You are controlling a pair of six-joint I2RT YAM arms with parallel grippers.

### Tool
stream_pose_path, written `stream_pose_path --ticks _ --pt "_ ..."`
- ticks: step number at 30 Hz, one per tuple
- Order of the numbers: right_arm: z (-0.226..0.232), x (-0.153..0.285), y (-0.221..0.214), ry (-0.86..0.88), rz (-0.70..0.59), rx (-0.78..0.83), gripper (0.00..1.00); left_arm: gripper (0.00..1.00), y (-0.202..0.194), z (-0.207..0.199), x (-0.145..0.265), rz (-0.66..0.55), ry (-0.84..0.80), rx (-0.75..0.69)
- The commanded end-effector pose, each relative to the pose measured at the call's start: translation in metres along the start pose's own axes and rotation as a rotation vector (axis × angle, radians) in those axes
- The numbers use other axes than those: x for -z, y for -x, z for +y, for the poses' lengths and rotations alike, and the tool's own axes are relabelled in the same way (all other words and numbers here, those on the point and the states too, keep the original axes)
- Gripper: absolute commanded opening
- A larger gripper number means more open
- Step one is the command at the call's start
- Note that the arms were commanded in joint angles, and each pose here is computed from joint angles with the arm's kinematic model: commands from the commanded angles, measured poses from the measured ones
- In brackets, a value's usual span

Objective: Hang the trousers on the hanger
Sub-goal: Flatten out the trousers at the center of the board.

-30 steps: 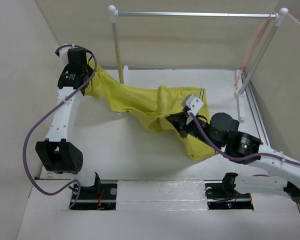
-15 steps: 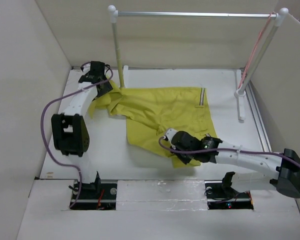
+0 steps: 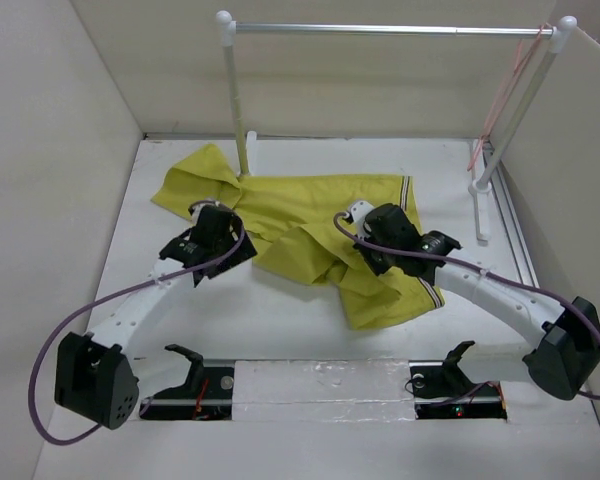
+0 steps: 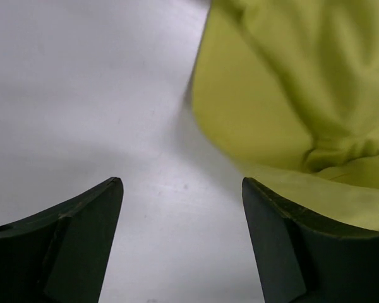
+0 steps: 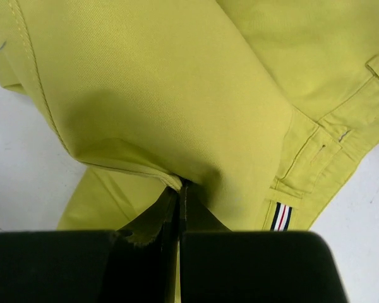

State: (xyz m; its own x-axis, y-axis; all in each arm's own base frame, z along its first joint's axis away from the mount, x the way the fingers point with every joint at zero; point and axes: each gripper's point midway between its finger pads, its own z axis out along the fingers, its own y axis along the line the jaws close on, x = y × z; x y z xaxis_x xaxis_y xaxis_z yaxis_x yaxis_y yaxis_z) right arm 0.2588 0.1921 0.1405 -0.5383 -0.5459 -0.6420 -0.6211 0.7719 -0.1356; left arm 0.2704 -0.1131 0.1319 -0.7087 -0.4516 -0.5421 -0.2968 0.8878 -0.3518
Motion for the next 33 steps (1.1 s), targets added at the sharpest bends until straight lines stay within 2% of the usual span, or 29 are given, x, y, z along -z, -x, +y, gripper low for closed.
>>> stream_pose_path --ticks 1,3,5,8,12,14,15,17,18,19,20,22,23,25,26,28,29,30,32,33 --pt "-0.003 0.009 0.032 0.027 -0.112 0.034 0.0 0.73 -0.037 -0.013 -0.017 0.135 -0.09 0.127" --pt "0.001 0.01 0.031 0.049 -0.125 0.035 0.0 0.76 -0.043 -0.014 -0.028 0.155 -0.084 0.155" --pt "0.005 0.009 0.022 0.068 -0.115 0.041 0.0 0.79 -0.035 -0.034 -0.041 0.129 -0.17 0.192" --pt "0.006 0.01 0.019 0.07 -0.115 0.039 0.0 0.79 -0.036 -0.04 -0.047 0.144 -0.182 0.203" --pt "0.01 0.01 0.018 0.089 -0.146 0.035 0.0 0.78 -0.056 -0.044 -0.075 0.236 -0.172 0.223" --pt "0.007 0.009 0.017 0.082 -0.14 0.027 0.0 0.73 -0.063 -0.047 -0.081 0.253 -0.186 0.224" --pt "0.007 0.007 0.016 0.082 -0.133 0.031 0.0 0.63 -0.071 -0.049 -0.086 0.277 -0.188 0.215" --pt "0.004 0.007 0.017 0.08 -0.137 0.029 0.0 0.51 -0.074 -0.051 -0.089 0.283 -0.182 0.208" --pt "0.001 0.006 0.019 0.074 -0.141 0.026 0.0 0.17 -0.074 -0.05 -0.089 0.278 -0.176 0.199" --pt "0.001 0.006 0.02 0.074 -0.143 0.027 0.0 0.04 -0.072 -0.048 -0.088 0.27 -0.163 0.197" --pt "-0.002 0.006 0.021 0.069 -0.143 0.022 0.0 0.0 -0.061 -0.051 -0.085 0.239 -0.16 0.191" --pt "-0.006 0.006 0.023 0.061 -0.144 0.027 0.0 0.0 -0.044 -0.049 -0.07 0.184 -0.136 0.155" --pt "-0.007 0.007 0.025 0.06 -0.145 0.03 0.0 0.0 -0.02 -0.063 -0.056 0.131 -0.161 0.144" --pt "-0.015 0.011 0.024 0.046 -0.131 0.027 0.0 0.0 0.009 -0.059 -0.021 0.049 -0.125 0.09" --pt "-0.016 0.015 0.026 0.044 -0.139 0.033 0.0 0.0 0.039 -0.077 0.006 -0.021 -0.169 0.078" --pt "-0.025 0.023 0.03 0.025 -0.147 0.041 0.0 0.0 0.062 -0.066 0.048 -0.093 -0.124 0.019" --pt "-0.017 0.024 0.029 0.073 -0.14 0.052 0.0 0.0 0.09 -0.076 0.078 -0.166 -0.143 0.015" --pt "-0.018 0.026 0.031 0.086 -0.143 0.064 0.0 0.0 0.089 -0.054 0.089 -0.154 -0.037 -0.009" --pt "-0.004 0.026 0.029 0.173 -0.134 0.078 0.0 0.0 0.111 -0.052 0.121 -0.206 0.002 -0.034" --pt "0.009 0.024 0.025 0.222 -0.112 0.099 0.0 0.0 0.11 -0.036 0.127 -0.197 0.079 -0.052"
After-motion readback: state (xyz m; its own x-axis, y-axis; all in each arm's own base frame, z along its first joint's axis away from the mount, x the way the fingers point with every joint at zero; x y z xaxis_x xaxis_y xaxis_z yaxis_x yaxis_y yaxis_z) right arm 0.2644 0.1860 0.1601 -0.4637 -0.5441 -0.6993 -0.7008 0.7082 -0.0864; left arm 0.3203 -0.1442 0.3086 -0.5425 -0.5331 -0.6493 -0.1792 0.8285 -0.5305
